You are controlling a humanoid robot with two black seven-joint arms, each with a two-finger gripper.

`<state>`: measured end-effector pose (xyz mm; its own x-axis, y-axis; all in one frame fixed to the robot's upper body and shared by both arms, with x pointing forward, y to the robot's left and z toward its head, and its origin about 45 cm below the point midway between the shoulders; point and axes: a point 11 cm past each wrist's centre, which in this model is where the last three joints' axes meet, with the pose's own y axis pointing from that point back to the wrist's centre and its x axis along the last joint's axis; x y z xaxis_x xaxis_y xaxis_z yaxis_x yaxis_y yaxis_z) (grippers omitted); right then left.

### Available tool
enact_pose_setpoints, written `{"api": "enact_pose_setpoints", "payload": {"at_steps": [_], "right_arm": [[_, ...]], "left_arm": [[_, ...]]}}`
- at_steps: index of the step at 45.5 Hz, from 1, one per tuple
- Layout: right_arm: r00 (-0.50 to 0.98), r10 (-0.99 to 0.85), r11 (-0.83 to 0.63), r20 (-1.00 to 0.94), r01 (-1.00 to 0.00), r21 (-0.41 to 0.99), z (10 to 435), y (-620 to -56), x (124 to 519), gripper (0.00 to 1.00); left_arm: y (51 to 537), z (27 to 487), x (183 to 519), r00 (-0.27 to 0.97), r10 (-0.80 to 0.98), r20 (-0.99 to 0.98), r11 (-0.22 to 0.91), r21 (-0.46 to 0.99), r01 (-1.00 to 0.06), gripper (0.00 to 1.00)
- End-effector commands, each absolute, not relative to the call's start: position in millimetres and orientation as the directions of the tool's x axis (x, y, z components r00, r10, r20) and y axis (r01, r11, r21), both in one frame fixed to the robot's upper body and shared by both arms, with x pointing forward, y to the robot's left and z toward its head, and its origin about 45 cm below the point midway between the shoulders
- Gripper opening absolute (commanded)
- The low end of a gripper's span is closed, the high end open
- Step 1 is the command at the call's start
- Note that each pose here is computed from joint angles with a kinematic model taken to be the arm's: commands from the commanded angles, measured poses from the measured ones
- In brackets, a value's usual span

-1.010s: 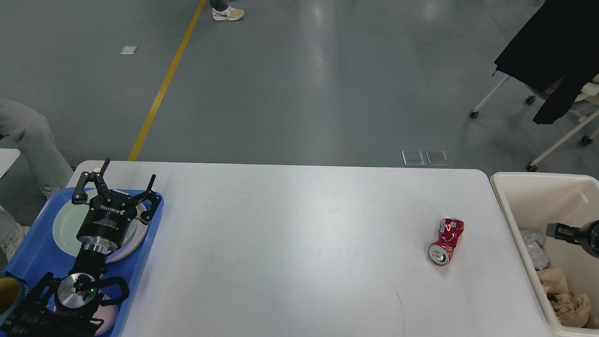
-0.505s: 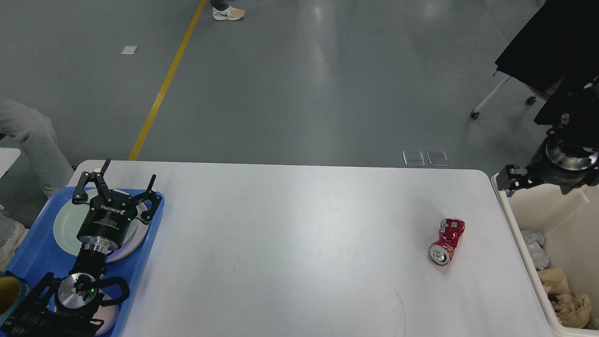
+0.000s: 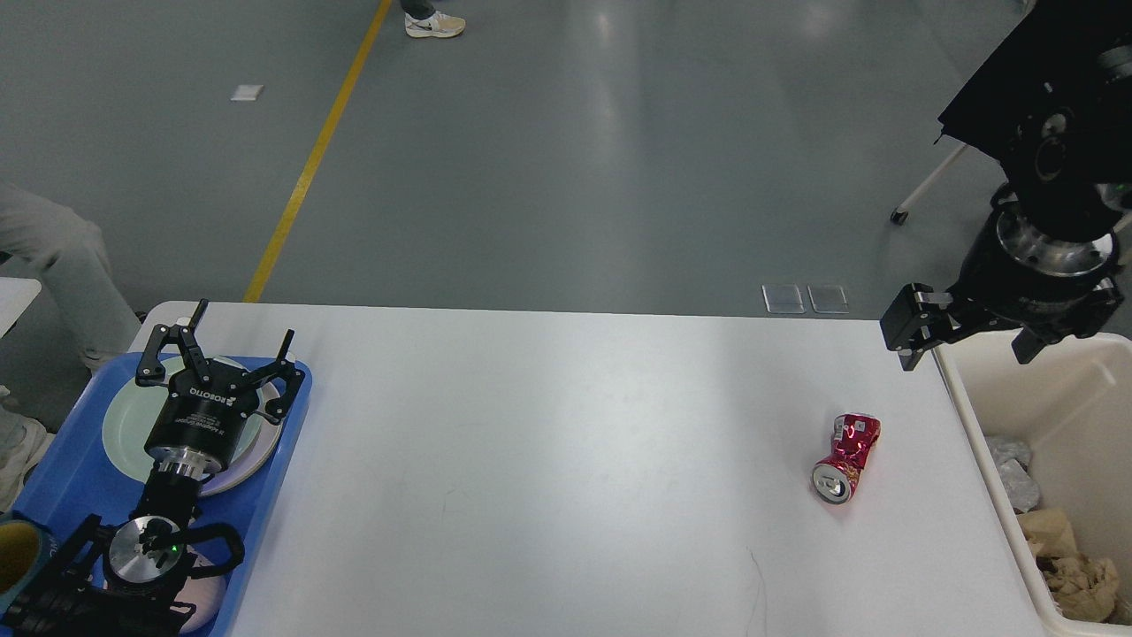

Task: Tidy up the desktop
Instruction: 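Move the right gripper over the red soda can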

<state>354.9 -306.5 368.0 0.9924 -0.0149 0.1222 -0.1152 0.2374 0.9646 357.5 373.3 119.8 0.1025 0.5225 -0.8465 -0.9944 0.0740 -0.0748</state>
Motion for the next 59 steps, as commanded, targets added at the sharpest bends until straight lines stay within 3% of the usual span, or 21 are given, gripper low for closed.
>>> {"api": "enact_pose_setpoints", "payload": {"at_steps": [1, 11, 18, 34, 48, 59], "right_arm": [[0.991, -0.013, 0.262, 0.13, -0.122, 0.957, 376, -306, 357, 1.0], [0.994, -0.004, 0.256, 0.112, -0.107, 0.961, 370, -303, 356, 1.0], [0.994, -0.018, 0.252, 0.107, -0.099, 0.963, 343, -312, 356, 1.0], [0.969, -0.087, 0.283, 0.23, -0.197, 0.939, 244, -355, 369, 1.0], [0.891, -0.381, 0.133, 0.248, -0.213, 0.968, 165, -356, 384, 1.0], [0.887, -0.383, 0.122, 0.258, -0.229, 0.966, 123, -351, 383, 1.0]], "left_arm": [[373, 119, 357, 0.101, 0.523, -0.847, 0.075, -0.073, -0.995, 0.96], [373, 120, 357, 0.103, 0.522, -0.847, 0.074, -0.075, -0.994, 0.96], [373, 120, 357, 0.103, 0.522, -0.847, 0.074, -0.075, -0.994, 0.96], [373, 120, 357, 0.103, 0.522, -0.847, 0.075, -0.074, -0.994, 0.96], [373, 120, 357, 0.103, 0.522, -0.847, 0.074, -0.075, -0.994, 0.96], [373, 120, 357, 0.103, 0.522, -0.847, 0.075, -0.074, -0.994, 0.96]]}}
